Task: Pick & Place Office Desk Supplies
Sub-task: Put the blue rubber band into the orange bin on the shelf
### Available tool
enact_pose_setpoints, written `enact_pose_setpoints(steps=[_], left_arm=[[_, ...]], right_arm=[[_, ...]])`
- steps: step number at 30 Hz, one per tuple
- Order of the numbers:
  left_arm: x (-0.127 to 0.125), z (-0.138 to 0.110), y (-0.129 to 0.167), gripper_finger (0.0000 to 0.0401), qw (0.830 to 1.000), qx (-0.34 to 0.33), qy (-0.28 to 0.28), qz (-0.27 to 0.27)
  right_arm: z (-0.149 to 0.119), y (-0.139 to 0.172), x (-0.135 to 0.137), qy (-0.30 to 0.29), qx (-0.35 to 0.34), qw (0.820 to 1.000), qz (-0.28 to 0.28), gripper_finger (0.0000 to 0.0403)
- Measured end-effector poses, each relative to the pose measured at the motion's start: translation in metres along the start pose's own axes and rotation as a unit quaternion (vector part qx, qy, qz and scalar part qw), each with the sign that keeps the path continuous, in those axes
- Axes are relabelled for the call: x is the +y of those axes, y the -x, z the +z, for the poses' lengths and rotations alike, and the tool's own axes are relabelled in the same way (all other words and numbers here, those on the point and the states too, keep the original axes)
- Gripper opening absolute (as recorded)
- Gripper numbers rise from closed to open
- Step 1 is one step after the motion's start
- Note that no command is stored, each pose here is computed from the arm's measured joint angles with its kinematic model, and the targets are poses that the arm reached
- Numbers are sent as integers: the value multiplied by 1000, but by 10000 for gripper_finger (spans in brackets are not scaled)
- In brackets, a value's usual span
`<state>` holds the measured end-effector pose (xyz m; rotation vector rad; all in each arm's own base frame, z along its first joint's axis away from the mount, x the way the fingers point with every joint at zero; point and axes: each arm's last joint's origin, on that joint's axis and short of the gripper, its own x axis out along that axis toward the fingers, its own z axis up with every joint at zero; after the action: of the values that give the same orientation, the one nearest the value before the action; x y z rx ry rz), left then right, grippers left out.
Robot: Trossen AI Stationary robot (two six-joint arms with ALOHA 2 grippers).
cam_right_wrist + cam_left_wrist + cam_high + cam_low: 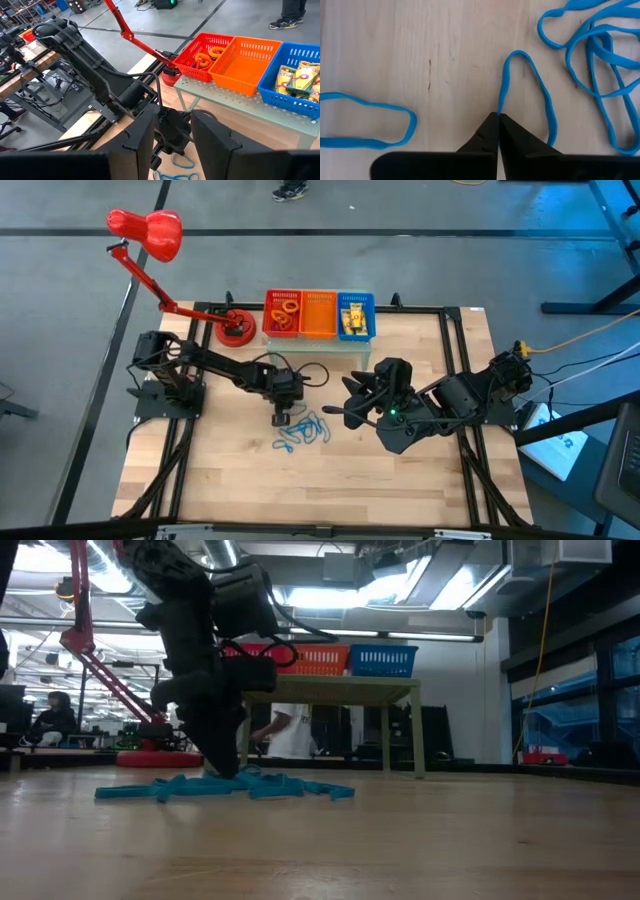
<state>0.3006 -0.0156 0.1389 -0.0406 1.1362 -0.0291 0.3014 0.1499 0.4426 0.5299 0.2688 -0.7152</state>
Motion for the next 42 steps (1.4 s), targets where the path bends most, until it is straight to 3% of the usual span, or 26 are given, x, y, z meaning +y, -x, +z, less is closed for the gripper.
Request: enact_pose_setpoints(steps=[9,22,28,31,34,37,42], left_arm=[[-2,1,16,2,1000,-12,18,-22],[-16,2,83,2,994,-101,44,-2],[-33,-1,118,2,983,-169,61,-31],[-38,2,131,2,970,-218,98,-33],[-40,11,144,2,947,-296,123,-32],[-39,23,154,2,918,-372,133,-22],[-16,38,168,2,858,-474,193,38]], right_arm=[[0,0,0,0,0,1000,0,132],[0,0,0,0,-4,1000,-1,132],[1,0,0,-1,-11,1000,-4,132],[1,0,0,-1,-14,1000,-5,132],[1,0,0,-1,-21,1000,-8,132],[2,0,-1,-1,-25,1000,-9,132],[2,0,-1,-1,-25,1000,-9,132]])
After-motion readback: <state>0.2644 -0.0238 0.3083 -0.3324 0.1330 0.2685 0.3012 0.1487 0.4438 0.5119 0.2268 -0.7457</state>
